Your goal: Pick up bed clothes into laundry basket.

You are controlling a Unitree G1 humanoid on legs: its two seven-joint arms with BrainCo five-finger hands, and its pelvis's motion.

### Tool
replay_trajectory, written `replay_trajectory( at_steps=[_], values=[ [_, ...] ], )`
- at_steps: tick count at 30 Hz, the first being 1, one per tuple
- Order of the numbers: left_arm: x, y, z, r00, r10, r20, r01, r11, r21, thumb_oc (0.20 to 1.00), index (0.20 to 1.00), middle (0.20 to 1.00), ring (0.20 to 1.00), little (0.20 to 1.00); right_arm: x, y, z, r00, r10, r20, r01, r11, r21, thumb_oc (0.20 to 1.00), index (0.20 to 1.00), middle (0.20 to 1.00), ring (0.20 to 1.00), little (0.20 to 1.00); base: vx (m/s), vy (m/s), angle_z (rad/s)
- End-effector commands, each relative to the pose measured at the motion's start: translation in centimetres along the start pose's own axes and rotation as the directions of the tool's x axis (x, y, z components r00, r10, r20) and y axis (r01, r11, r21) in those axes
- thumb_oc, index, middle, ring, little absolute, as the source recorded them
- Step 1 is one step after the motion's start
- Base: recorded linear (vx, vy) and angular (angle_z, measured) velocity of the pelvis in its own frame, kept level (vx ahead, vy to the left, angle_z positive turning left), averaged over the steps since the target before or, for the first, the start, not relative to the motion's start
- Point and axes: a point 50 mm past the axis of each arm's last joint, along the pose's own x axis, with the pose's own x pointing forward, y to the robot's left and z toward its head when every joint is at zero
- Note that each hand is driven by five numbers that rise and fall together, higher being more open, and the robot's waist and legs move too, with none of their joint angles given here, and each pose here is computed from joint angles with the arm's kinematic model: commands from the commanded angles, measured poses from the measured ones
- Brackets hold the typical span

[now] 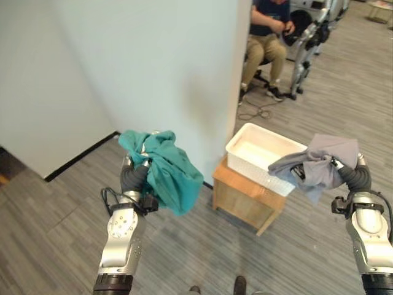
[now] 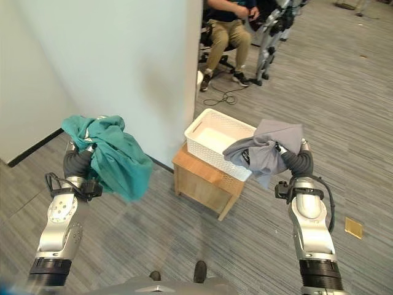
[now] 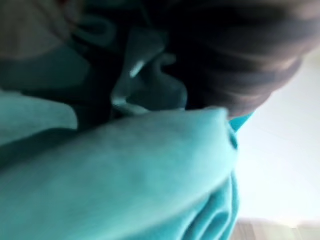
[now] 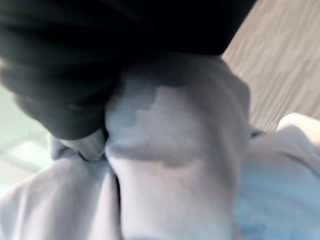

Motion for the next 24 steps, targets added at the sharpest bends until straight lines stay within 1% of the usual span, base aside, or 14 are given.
replay_trajectory(
  at_steps=[1, 3, 4, 8, 9, 10, 12, 13, 15, 20, 24],
  values=[
    [1.2, 0.4, 3.0, 0.989, -0.059, 0.135, 0.058, 0.998, 0.017, 0.2, 0.2, 0.2, 0.2, 0.2, 2.5, -2.3, 4.1, 0.978, -0.069, 0.197, 0.071, 0.997, -0.003, 0.2, 0.2, 0.2, 0.2, 0.2, 0.09, 0.043, 0.77],
    [0.5, 0.8, 2.0, 0.994, -0.074, 0.083, 0.072, 0.997, 0.026, 0.2, 0.2, 0.2, 0.2, 0.2, 3.7, -3.6, 4.6, 0.98, -0.052, 0.192, 0.074, 0.992, -0.106, 0.2, 0.2, 0.2, 0.2, 0.2, 0.15, 0.105, 0.34],
    [-0.6, 1.3, 1.1, 0.997, -0.078, 0.029, 0.078, 0.997, 0.015, 0.2, 0.2, 0.2, 0.2, 0.2, 5.7, -4.7, 4.9, 0.985, -0.054, 0.163, 0.079, 0.985, -0.154, 0.2, 0.2, 0.2, 0.2, 0.2, 0.14, 0.129, 0.17],
    [-1.7, 2.0, 0.5, 0.997, -0.074, -0.012, 0.074, 0.997, 0.012, 0.2, 0.2, 0.2, 0.2, 0.2, 7.6, -5.1, 5.2, 0.991, -0.045, 0.129, 0.069, 0.979, -0.192, 0.2, 0.2, 0.2, 0.2, 0.2, 0.05, 0.062, 0.0],
    [-2.3, 2.3, 0.2, 0.996, -0.081, -0.039, 0.082, 0.997, 0.016, 0.2, 0.2, 0.2, 0.2, 0.2, 8.5, -5.6, 5.3, 0.994, -0.043, 0.101, 0.067, 0.967, -0.245, 0.2, 0.2, 0.2, 0.2, 0.2, 0.03, 0.077, 0.06],
    [-3.1, 3.2, -0.1, 0.997, -0.052, -0.065, 0.053, 0.999, 0.01, 0.2, 0.2, 0.2, 0.2, 0.2, 10.5, -5.7, 6.5, 0.995, -0.041, 0.094, 0.068, 0.95, -0.306, 0.2, 0.2, 0.2, 0.2, 0.2, 0.03, 0.098, 0.0],
    [-3.6, 3.7, -0.4, 0.995, -0.046, -0.093, 0.047, 0.999, 0.012, 0.2, 0.2, 0.2, 0.2, 0.2, 11.8, -6.2, 7.6, 0.994, -0.058, 0.09, 0.086, 0.934, -0.347, 0.2, 0.2, 0.2, 0.2, 0.2, 0.01, 0.088, -0.01],
    [-4.1, 4.1, -0.7, 0.993, -0.032, -0.112, 0.033, 0.999, 0.011, 0.2, 0.2, 0.2, 0.2, 0.2, 13.0, -7.0, 9.1, 0.992, -0.085, 0.097, 0.118, 0.904, -0.412, 0.2, 0.2, 0.2, 0.2, 0.2, 0.01, 0.06, -0.01],
    [-4.2, 4.3, -0.7, 0.993, -0.025, -0.117, 0.026, 1.0, 0.007, 0.2, 0.2, 0.2, 0.2, 0.2, 13.4, -7.4, 9.8, 0.99, -0.098, 0.105, 0.135, 0.889, -0.438, 0.2, 0.2, 0.2, 0.2, 0.2, 0.0, 0.041, 0.05],
    [-4.3, 4.1, -1.0, 0.991, -0.031, -0.13, 0.031, 1.0, -0.006, 0.2, 0.2, 0.2, 0.2, 0.2, 15.0, -8.6, 12.3, 0.98, -0.161, 0.115, 0.196, 0.874, -0.445, 0.2, 0.2, 0.2, 0.2, 0.2, 0.0, 0.016, 0.02],
    [-4.1, 3.9, -1.1, 0.99, -0.037, -0.136, 0.036, 0.999, -0.014, 0.2, 0.2, 0.2, 0.2, 0.2, 15.6, -10.0, 14.4, 0.965, -0.222, 0.137, 0.26, 0.867, -0.425, 0.2, 0.2, 0.2, 0.2, 0.2, 0.01, 0.007, 0.02]
  ],
)
